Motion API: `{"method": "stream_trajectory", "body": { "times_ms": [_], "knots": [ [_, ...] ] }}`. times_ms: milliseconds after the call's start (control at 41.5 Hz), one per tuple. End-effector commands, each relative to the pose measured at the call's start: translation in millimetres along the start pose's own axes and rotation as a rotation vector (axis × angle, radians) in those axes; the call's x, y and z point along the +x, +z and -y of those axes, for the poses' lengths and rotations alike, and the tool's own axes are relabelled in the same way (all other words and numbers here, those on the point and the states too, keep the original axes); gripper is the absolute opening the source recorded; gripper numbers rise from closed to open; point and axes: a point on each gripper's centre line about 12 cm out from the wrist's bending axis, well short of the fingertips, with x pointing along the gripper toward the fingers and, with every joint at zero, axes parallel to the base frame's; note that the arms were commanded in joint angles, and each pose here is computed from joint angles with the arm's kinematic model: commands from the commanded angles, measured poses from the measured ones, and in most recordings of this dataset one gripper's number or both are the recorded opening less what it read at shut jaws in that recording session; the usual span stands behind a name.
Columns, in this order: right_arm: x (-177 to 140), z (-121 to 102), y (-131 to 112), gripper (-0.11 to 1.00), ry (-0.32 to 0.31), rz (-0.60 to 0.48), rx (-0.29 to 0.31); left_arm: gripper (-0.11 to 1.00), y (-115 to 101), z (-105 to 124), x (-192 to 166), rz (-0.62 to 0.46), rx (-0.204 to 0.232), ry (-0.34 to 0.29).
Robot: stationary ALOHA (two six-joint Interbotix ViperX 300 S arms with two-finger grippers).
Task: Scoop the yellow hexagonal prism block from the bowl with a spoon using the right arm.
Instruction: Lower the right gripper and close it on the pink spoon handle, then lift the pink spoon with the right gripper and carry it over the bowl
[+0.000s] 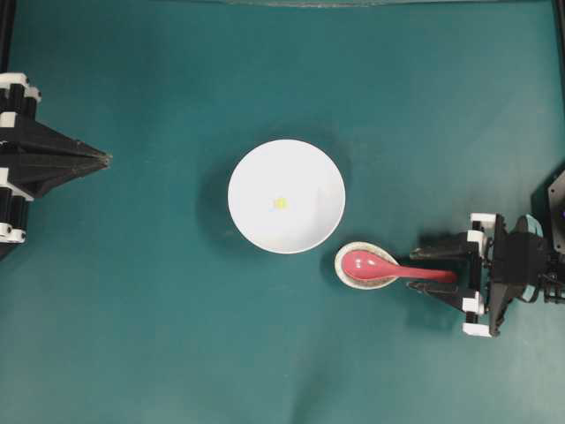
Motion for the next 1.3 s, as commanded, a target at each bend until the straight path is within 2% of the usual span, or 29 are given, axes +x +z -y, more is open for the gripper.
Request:
{"method": "stream_trajectory", "body": {
  "times_ms": [0,313,578,746,1035,1276],
  "knots": [
    [0,-3,3,0.57,0.007,0.013,0.012,0.0,5,0,3,0.012,0.003,0.0],
    [1,-4,4,0.46,0.008,0.016,0.016,0.0,5,0,3,0.011,0.003,0.0],
    [4,-10,7,0.24,0.017,0.029,0.031,0.0,5,0,2,0.012,0.003,0.0],
    [2,-11,13,0.24,0.024,0.045,0.049,0.0,5,0,3,0.008,0.003,0.0],
    [-12,-7,42,0.24,0.061,0.112,0.1,0.0,5,0,2,0.009,0.008,-0.001],
    [-15,-4,63,0.24,0.07,0.105,0.121,0.0,5,0,3,0.003,0.008,-0.001]
  ]
}}
